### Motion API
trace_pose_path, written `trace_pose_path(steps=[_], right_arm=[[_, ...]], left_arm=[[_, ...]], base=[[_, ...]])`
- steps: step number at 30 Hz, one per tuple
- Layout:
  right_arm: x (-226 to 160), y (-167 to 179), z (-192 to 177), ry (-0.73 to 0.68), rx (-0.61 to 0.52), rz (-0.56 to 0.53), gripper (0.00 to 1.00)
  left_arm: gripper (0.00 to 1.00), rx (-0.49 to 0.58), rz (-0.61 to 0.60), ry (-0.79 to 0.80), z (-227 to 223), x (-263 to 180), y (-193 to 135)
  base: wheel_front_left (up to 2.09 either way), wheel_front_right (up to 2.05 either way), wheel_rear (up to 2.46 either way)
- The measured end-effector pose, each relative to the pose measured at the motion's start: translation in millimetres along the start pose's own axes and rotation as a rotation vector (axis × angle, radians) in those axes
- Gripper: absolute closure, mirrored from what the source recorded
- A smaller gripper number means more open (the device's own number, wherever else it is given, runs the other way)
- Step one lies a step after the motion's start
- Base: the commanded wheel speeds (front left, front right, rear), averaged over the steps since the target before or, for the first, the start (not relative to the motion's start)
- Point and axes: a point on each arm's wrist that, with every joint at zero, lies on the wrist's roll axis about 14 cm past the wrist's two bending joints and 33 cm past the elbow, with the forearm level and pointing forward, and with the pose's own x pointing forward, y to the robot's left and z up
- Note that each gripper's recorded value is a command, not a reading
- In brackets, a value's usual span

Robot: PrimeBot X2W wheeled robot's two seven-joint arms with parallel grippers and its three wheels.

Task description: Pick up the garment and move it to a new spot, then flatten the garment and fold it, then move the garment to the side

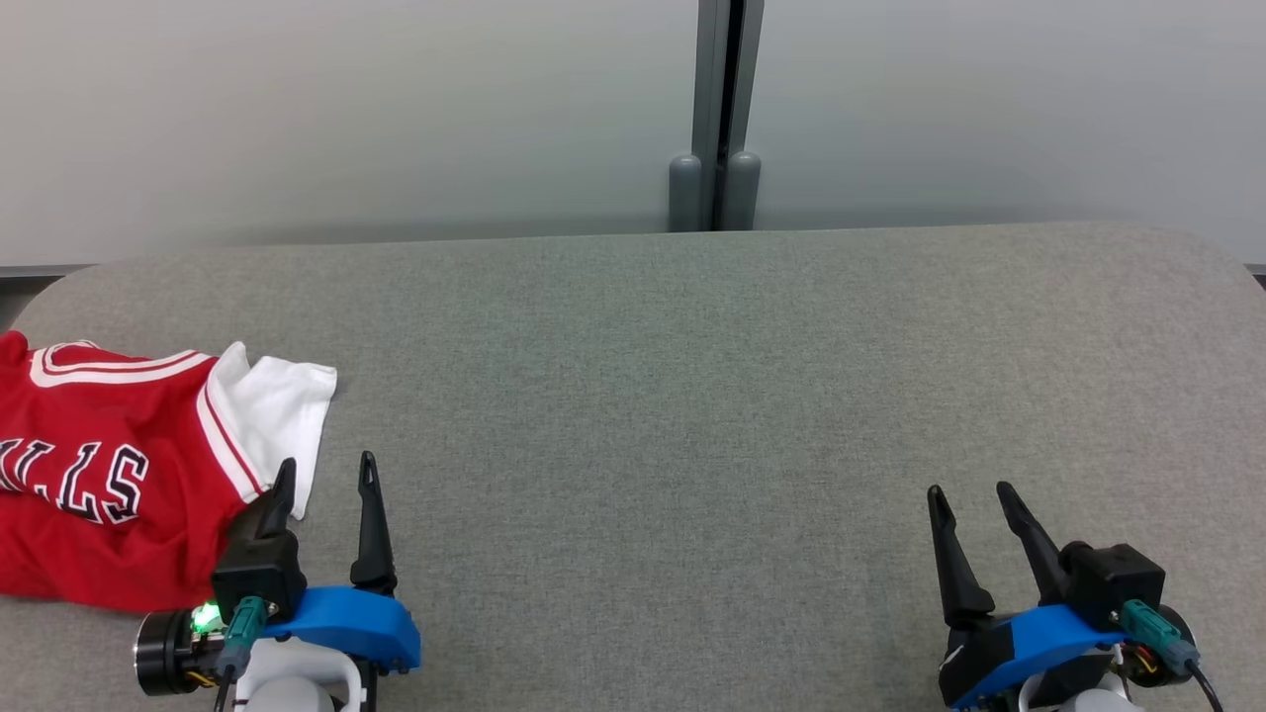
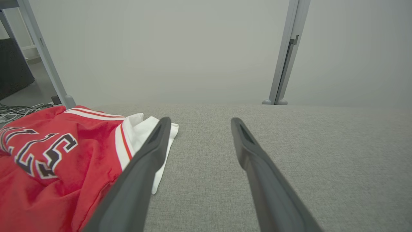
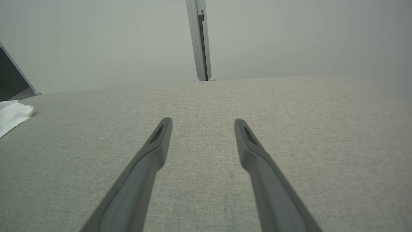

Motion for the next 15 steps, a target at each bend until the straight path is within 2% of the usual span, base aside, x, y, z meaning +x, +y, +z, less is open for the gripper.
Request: trace_pose_path(steps=[9,15], right_arm=[[3,6,1,-0.001,0.0,0.018,0.0],[9,24,1,0.0,0.007,0.07,0.0]], left_arm=[[0.0,-0.002,0.024,-0.007,2,-4,8],[0.0,0.003,0.073,-0.019,6,-13,25]], base=[[0.0,0.0,0.0],[0.0,0.0,0.0]])
